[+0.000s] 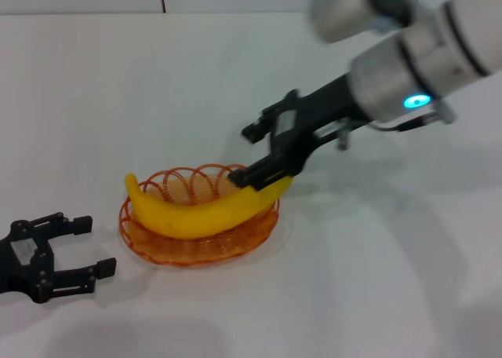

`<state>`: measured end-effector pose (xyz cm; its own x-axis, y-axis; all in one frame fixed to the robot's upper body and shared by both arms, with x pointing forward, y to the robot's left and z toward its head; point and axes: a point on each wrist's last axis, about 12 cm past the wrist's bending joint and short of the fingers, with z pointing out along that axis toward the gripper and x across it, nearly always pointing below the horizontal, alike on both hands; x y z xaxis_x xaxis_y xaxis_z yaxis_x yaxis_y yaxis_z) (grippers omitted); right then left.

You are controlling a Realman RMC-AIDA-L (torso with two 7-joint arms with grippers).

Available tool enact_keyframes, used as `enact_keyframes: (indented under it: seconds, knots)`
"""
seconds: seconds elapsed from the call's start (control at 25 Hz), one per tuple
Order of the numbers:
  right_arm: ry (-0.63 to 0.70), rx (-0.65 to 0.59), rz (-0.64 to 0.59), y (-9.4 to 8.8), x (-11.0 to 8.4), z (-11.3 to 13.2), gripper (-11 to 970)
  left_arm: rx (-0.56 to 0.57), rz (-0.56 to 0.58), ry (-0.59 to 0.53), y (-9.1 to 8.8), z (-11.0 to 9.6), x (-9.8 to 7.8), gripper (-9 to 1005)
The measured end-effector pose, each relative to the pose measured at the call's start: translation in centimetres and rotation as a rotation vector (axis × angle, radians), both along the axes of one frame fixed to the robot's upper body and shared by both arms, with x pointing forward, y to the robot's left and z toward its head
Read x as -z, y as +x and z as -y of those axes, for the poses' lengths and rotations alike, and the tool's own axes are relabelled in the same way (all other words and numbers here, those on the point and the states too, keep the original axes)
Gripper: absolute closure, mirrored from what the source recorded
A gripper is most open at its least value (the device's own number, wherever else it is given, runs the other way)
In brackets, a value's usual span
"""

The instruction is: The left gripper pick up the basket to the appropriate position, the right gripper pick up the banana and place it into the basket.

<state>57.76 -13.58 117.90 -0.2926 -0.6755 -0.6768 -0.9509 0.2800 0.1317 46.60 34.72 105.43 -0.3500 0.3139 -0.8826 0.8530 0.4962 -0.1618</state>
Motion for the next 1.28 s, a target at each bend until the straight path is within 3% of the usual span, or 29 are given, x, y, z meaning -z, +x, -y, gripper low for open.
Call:
enact_keyframes:
  seconds: [0.28,0.44,0.56,0.8,1.28]
  knots:
    - [0.152,0.099,0.029,-2.1,-0.1,8.0,194,-0.015,0.006,0.001,-0.3,-0.4,0.0,136]
    - [0.274,0.045,0.083,-4.8,1.8,12.2,195,-0.013,0.007,-0.002,-0.7,-0.6,0.0,136]
    - [0.349,0.064,0.107,-5.6,4.2,14.6,196,-0.038,0.013,-0.004,-1.1,-1.2,0.0,136]
    - [0.361,0.075,0.126,-6.1,7.0,17.1,198,-0.042,0.07,-0.032,-2.0,-1.9,-0.5,136]
    - [0.283,0.064,0.119,-5.9,9.5,17.1,200,-0.032,0.05,-0.013,-1.9,-1.9,-0.2,136]
